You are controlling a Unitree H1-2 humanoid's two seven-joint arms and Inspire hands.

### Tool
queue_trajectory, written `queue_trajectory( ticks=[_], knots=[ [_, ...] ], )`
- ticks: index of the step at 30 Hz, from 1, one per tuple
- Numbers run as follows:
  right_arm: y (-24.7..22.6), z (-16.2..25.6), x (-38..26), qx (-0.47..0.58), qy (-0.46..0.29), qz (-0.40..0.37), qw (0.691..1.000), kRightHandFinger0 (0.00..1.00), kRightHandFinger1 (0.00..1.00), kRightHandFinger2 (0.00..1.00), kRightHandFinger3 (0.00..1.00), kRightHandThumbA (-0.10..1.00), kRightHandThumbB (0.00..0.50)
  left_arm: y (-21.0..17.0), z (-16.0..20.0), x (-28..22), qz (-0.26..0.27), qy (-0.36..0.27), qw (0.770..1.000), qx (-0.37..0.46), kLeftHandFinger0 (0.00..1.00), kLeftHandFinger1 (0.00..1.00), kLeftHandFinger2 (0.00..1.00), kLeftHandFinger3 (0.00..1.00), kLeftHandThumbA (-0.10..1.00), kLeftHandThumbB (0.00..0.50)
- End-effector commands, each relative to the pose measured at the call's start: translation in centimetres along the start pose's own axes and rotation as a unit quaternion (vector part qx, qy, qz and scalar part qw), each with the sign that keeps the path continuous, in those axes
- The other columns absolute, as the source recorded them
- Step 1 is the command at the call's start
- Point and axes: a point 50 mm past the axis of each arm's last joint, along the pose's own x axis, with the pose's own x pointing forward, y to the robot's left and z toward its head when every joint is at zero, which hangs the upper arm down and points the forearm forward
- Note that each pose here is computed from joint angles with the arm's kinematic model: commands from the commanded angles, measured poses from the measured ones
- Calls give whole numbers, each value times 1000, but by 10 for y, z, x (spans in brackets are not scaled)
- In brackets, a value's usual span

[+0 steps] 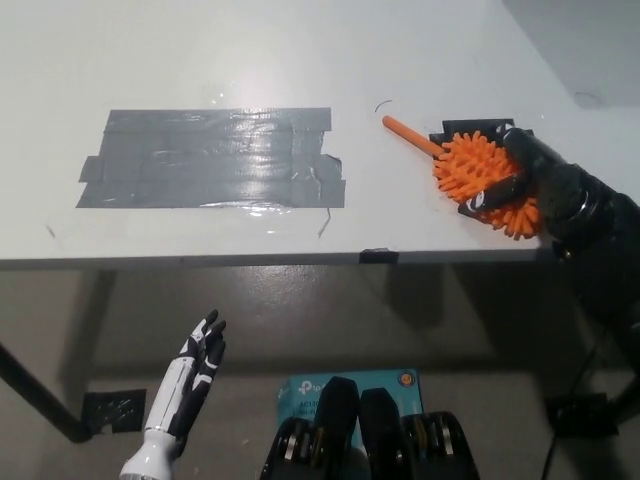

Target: An orange duster is kept infront of the robot in the middle of the table and the robot extends its right arm to grab the duster, picks it up and hands it to a person

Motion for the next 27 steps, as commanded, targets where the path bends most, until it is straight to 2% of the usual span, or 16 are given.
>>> queue_trajectory(
  ticks=[1, 3, 6, 7, 9, 10, 11, 12, 13, 14, 15, 17, 18, 19, 21, 27],
  knots=[
    [-10, 14, 3, -20, -20, -3, 1000, 1000, 1000, 1000, 1000, 1000, 475, 7, 15, 11, 5, -38, 999, 12, 1000, 1000, 1000, 1000, 927, 220],
    [-9, 13, 3, -22, -17, 4, 1000, 1000, 1000, 1000, 1000, 1000, 490, 6, 15, 11, 5, -37, 999, 15, 1000, 1000, 1000, 1000, 922, 211],
    [-5, 10, 6, -27, -4, 20, 999, 1000, 1000, 1000, 1000, 915, 430, 6, 13, 9, 6, -35, 999, 15, 1000, 1000, 1000, 1000, 911, 209],
    [-4, 8, 8, -4, 7, 23, 1000, 1000, 1000, 1000, 1000, 704, 320, 6, 13, 8, 6, -33, 999, 15, 1000, 1000, 1000, 1000, 905, 209],
    [-2, 5, 10, 7, 14, 25, 1000, 1000, 1000, 1000, 979, 36, 290, 6, 13, 8, 6, -33, 999, 15, 1000, 1000, 1000, 1000, 901, 208],
    [0, 3, 10, -21, 16, 22, 999, 986, 1000, 981, 860, -73, 262, 6, 14, 9, 6, -34, 999, 14, 1000, 1000, 1000, 1000, 900, 208],
    [2, 2, 10, -44, 18, 19, 999, 877, 910, 883, 795, -95, 240, 6, 14, 10, 5, -34, 999, 13, 1000, 1000, 1000, 1000, 899, 208],
    [3, 0, 10, -58, 20, 19, 998, 540, 649, 695, 818, -100, 190, 6, 15, 11, 4, -36, 999, 13, 1000, 1000, 1000, 1000, 898, 206],
    [3, -1, 10, -62, 19, 19, 998, 476, 598, 660, 820, -100, 182, 6, 16, 12, 4, -37, 999, 13, 1000, 1000, 1000, 1000, 897, 205],
    [4, -3, 10, -64, 19, 21, 998, 341, 486, 599, 972, -100, 163, 6, 16, 12, 3, -38, 999, 12, 1000, 1000, 1000, 1000, 897, 209],
    [5, -4, 10, -65, 19, 22, 997, 309, 467, 583, 1000, -100, 161, 6, 16, 12, 3, -37, 999, 11, 1000, 1000, 1000, 1000, 897, 210],
    [5, -6, 8, -63, 13, 19, 998, 386, 564, 641, 879, -100, 140, 6, 15, 12, 1, -36, 999, 9, 1000, 1000, 1000, 1000, 899, 207],
    [4, -6, 8, -59, 10, 16, 998, 328, 498, 575, 845, -100, 141, 7, 15, 12, 0, -36, 999, 10, 1000, 1000, 1000, 1000, 903, 197],
    [3, -4, 9, -53, 9, 13, 998, 301, 475, 522, 676, -100, 147, 8, 16, 13, 0, -37, 999, 10, 1000, 1000, 1000, 1000, 911, 193],
    [1, -4, 9, -41, 5, 6, 999, 255, 457, 494, 504, -100, 158, 9, 15, 14, -2, -38, 999, 9, 1000, 1000, 1000, 1000, 926, 196],
    [-4, -3, 8, -24, -12, -2, 1000, 63, 347, 438, 541, -100, 183, 10, 16, 16, -2, -39, 999, 6, 1000, 1000, 1000, 1000, 928, 190]
  ],
)
